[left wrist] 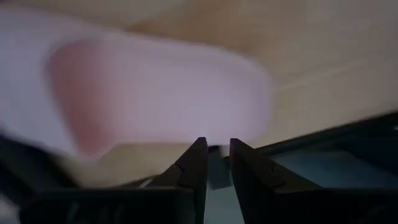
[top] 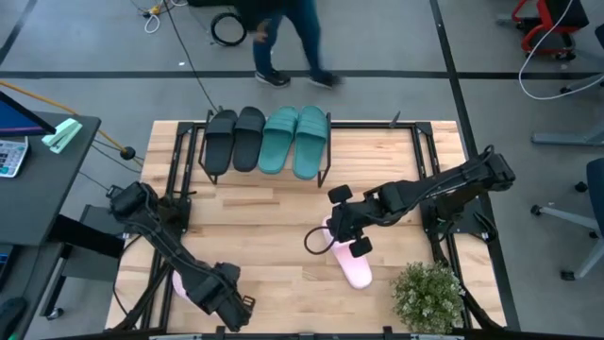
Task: Pick and place slides into the shelf
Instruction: Move the left pink slipper under the shelf
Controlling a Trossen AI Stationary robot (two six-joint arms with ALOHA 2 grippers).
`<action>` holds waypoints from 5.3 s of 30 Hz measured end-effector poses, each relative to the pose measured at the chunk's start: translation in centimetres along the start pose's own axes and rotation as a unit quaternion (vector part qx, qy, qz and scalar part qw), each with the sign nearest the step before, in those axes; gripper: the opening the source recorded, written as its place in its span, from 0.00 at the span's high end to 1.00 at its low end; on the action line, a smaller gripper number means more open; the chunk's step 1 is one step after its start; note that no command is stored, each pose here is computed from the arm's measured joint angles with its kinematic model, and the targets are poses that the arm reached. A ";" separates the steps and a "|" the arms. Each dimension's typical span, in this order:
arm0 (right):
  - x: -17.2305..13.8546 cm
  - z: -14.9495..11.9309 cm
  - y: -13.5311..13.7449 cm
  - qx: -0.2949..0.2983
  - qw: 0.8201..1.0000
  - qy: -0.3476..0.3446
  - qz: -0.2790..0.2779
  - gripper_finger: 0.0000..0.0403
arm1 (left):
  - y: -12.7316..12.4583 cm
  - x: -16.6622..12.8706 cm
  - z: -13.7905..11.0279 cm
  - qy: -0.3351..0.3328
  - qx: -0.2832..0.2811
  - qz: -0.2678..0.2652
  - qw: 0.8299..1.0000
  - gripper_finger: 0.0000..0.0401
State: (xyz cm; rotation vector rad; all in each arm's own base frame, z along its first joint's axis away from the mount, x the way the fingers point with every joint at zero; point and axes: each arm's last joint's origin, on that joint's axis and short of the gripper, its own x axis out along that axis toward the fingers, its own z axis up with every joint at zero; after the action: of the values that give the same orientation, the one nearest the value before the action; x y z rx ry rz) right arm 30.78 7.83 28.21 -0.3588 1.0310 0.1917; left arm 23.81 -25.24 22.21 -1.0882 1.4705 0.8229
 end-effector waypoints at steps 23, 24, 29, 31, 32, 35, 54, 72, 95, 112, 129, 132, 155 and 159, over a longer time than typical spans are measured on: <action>-0.5 0.1 -2.2 -0.007 0.999 -0.028 -0.022 0.64 | 3.1 2.2 0.0 -0.018 -0.064 0.212 0.975 0.85; -0.5 0.1 -2.2 -0.007 0.999 -0.028 -0.022 0.64 | 3.0 2.5 -0.1 -0.019 -0.063 0.216 0.974 0.85; -0.5 0.1 -2.2 -0.006 0.999 -0.028 -0.022 0.64 | 2.9 3.5 0.0 -0.028 -0.067 0.233 0.970 0.85; -0.5 0.1 -2.2 -0.006 0.999 -0.028 -0.022 0.64 | 3.0 3.7 0.1 -0.035 -0.073 0.247 0.966 0.85; -0.5 0.1 -2.2 -0.006 0.999 -0.028 -0.022 0.64 | 3.2 3.7 0.1 -0.040 -0.076 0.255 0.963 0.85; -0.5 0.1 -2.2 -0.006 0.999 -0.028 -0.022 0.64 | 3.7 3.5 0.3 -0.059 -0.081 0.282 0.954 0.85; -0.5 0.3 -2.2 -0.004 0.999 -0.042 -0.025 0.64 | 4.5 3.1 0.3 -0.071 -0.014 0.320 0.945 0.96; -0.5 0.5 -2.3 -0.003 0.998 -0.053 -0.028 0.64 | 1.7 2.0 10.9 -0.296 0.349 0.375 0.806 0.97; -0.5 0.6 -2.3 -0.002 0.998 -0.057 -0.029 0.64 | 8.6 7.8 18.7 -0.403 0.308 0.459 0.729 0.97; -0.6 0.9 -2.3 0.000 0.997 -0.070 -0.031 0.64 | 4.8 5.0 17.4 -0.367 0.318 0.448 0.750 0.69; -0.6 0.8 -2.3 0.028 0.997 -0.070 -0.029 0.64 | -1.6 1.3 13.6 -0.201 0.280 0.242 0.907 0.56; -0.6 0.8 -2.3 0.028 0.997 -0.069 -0.029 0.64 | -1.6 1.7 12.1 -0.185 0.284 0.225 0.913 0.67; -0.6 0.8 -2.3 0.026 0.997 -0.069 -0.029 0.64 | 1.0 6.6 9.5 -0.189 0.228 0.188 0.936 0.99; -0.6 0.8 -2.3 0.026 0.997 -0.069 -0.029 0.64 | 2.2 7.5 10.4 -0.189 0.216 0.213 0.934 0.99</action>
State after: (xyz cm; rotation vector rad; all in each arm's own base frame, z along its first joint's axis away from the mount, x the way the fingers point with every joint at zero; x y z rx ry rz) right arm 31.91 5.99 29.55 -0.3228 0.8861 0.1348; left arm 25.28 -16.41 12.79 -0.2594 1.4737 0.8884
